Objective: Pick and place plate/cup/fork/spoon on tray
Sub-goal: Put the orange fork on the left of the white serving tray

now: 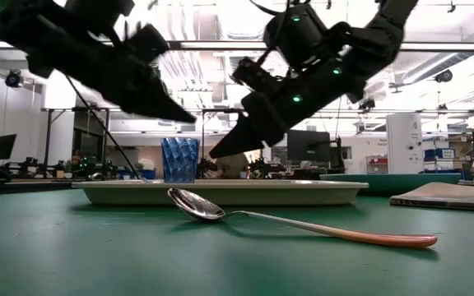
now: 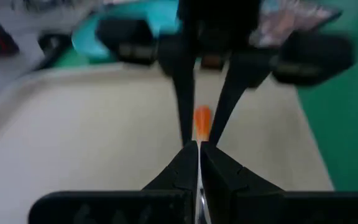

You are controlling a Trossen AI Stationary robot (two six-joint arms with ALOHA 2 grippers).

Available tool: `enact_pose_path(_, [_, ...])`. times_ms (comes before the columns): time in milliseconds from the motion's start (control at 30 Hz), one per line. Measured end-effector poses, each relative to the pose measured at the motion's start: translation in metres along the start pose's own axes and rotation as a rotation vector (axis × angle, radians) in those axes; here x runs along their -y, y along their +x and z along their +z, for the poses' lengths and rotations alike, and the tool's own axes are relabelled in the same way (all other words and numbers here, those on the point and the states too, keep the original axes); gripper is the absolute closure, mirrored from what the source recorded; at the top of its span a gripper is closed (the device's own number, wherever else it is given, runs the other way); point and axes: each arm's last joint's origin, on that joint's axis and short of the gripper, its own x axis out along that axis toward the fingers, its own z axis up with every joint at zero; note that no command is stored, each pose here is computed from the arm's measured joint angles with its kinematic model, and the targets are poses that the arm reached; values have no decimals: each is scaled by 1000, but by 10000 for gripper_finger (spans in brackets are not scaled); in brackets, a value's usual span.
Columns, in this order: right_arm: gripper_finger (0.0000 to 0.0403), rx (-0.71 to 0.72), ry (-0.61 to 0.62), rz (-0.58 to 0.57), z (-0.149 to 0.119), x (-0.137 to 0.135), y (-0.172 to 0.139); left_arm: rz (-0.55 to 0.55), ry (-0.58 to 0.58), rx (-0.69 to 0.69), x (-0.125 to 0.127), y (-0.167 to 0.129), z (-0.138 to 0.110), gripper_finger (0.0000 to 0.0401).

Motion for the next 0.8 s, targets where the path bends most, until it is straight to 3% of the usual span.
enact_pose_path(367, [367, -38, 8, 83, 10, 12, 21, 29, 26, 238, -15, -43, 39, 397])
enact_pose_path(500, [390, -68, 9, 86, 4, 13, 26, 29, 17, 264, -16, -49, 43, 397])
enact_pose_path(800, [394, -118, 23, 123, -14, 9, 40, 26, 3, 255, -16, -49, 41, 397])
